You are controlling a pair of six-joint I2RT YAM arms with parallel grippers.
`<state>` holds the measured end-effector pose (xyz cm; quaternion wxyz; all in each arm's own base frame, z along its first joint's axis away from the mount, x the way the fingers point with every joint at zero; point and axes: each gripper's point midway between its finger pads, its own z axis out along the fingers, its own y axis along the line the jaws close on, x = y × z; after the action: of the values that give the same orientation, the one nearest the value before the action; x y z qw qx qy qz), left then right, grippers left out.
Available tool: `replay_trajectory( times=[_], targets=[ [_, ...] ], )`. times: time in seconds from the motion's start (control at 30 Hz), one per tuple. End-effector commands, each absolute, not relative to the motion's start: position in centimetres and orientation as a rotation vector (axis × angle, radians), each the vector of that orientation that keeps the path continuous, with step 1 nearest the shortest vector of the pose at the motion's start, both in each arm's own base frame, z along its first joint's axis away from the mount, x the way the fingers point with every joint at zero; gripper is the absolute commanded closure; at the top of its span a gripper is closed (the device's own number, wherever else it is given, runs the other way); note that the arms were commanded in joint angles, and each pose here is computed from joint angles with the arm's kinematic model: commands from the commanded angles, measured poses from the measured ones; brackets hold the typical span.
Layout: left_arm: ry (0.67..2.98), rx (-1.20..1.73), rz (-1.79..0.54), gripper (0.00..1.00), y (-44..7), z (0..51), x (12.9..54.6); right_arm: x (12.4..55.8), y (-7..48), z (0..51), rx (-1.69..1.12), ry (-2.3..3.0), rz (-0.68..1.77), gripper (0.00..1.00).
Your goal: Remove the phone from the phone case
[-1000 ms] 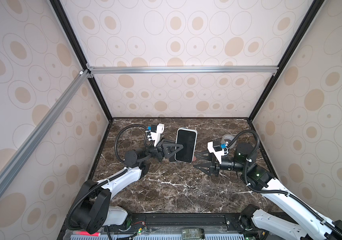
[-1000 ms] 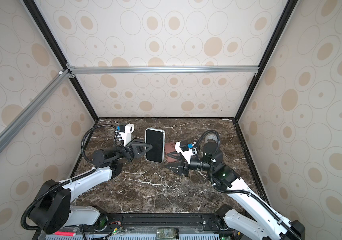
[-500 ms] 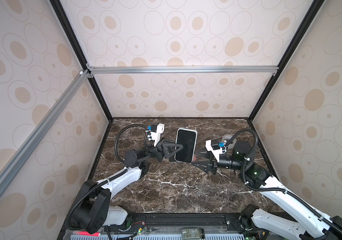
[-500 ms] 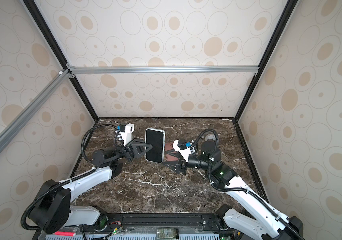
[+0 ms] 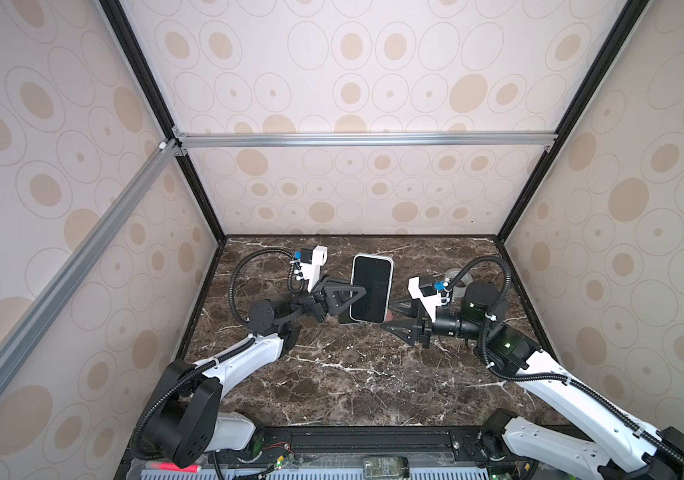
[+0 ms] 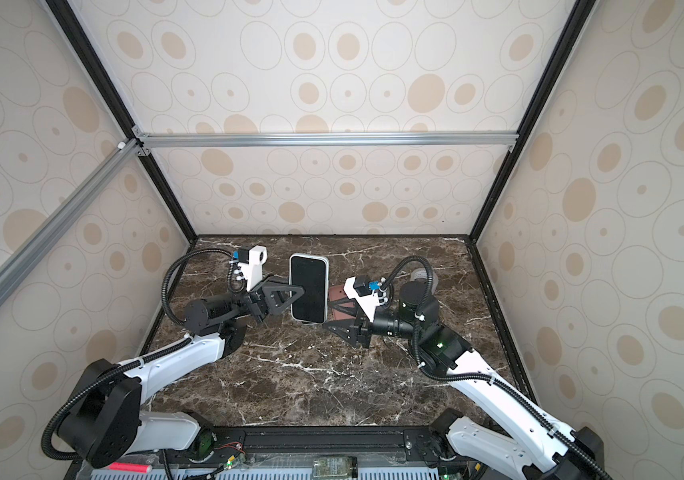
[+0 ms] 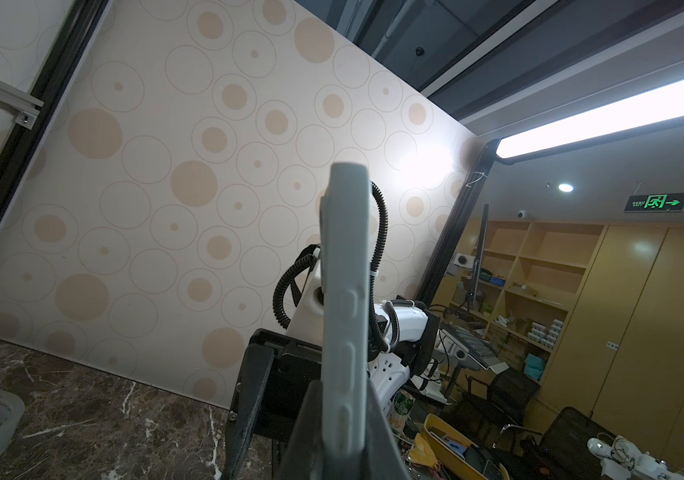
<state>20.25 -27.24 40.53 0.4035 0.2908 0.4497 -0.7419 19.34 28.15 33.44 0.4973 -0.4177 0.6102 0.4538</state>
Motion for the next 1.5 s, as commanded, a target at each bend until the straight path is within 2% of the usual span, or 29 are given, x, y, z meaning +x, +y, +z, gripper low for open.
replay_trajectory(
  times=[0.0,0.5,1.0,1.47],
  targets=[
    [0.943,0.881,-1.866,1.0,-26.4,42.3,16.5,20.9,27.7,35.9,-0.913,1.441,1.043,0.46],
    [0.924,0.903,-1.894,1.0,-26.5,42.5,16.1,22.3,26.8,35.3,-0.8,1.546,1.0,0.48],
    [0.964,0.922,-1.882,1.0,-26.9,41.8,15.9,22.1,27.0,37.2,-0.775,1.52,1.255,0.48],
    [1.036,0.917,-1.86,1.0,-27.8,40.5,16.4,23.0,26.8,40.4,-0.676,1.406,1.301,0.48]
  ],
)
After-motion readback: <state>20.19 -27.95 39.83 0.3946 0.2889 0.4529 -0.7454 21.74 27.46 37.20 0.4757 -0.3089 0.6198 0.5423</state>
